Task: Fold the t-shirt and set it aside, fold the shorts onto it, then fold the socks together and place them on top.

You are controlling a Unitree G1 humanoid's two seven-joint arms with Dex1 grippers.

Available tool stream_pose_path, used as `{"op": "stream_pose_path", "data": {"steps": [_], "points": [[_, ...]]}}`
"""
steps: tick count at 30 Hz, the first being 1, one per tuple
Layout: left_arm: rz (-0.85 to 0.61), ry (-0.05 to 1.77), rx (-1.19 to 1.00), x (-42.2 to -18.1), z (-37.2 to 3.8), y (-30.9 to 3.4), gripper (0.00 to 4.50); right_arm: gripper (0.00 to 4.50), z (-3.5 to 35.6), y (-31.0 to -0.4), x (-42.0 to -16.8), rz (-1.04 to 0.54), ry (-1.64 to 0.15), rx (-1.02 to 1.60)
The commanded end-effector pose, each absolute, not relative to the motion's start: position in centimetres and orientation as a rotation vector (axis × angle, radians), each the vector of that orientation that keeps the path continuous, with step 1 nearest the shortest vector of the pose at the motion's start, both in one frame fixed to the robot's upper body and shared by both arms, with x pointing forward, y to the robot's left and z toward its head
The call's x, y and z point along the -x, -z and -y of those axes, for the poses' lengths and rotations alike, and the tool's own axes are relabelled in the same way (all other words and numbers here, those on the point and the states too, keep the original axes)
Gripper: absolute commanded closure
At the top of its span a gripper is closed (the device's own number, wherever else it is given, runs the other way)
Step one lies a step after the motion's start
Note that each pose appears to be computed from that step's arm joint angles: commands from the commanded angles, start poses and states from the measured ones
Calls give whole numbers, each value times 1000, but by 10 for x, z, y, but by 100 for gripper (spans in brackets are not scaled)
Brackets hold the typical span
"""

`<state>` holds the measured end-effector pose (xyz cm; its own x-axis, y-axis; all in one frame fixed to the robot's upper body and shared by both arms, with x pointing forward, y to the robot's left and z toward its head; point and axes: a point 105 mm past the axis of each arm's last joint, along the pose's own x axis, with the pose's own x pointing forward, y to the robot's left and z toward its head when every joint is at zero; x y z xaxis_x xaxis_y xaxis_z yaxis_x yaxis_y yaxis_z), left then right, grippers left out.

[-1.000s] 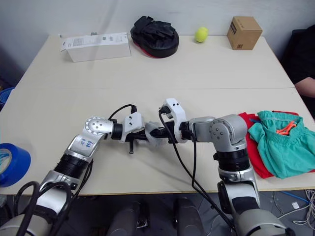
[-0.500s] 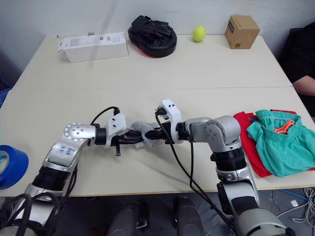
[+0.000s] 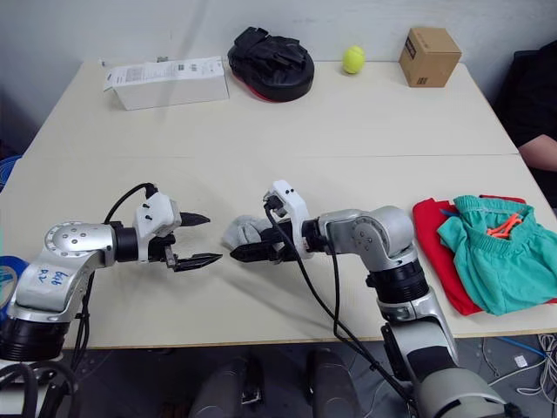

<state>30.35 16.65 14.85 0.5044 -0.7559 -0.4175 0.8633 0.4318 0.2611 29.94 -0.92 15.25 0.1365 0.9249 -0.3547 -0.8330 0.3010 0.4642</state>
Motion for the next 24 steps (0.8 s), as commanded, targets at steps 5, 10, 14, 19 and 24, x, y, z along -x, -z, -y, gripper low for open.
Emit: {"op": "stream_pose_path", "data": {"steps": [5, 10, 14, 19, 24], "points": [[-158, 1062, -482, -302, -149, -168, 4, 0, 38, -205, -307, -538, -1299, -279], [-151, 1075, -484, -302, -145, -168, 4, 0, 59, -200, -316, -592, -1218, -357], [-134, 1089, -483, -301, -142, -173, 4, 0, 69, -175, -330, -702, -1116, -425], [-121, 1102, -488, -297, -141, -179, 4, 0, 65, -150, -337, -768, -1104, -408], [-120, 1092, -489, -292, -143, -183, 4, 0, 50, -128, -337, -833, -1142, -383]]}}
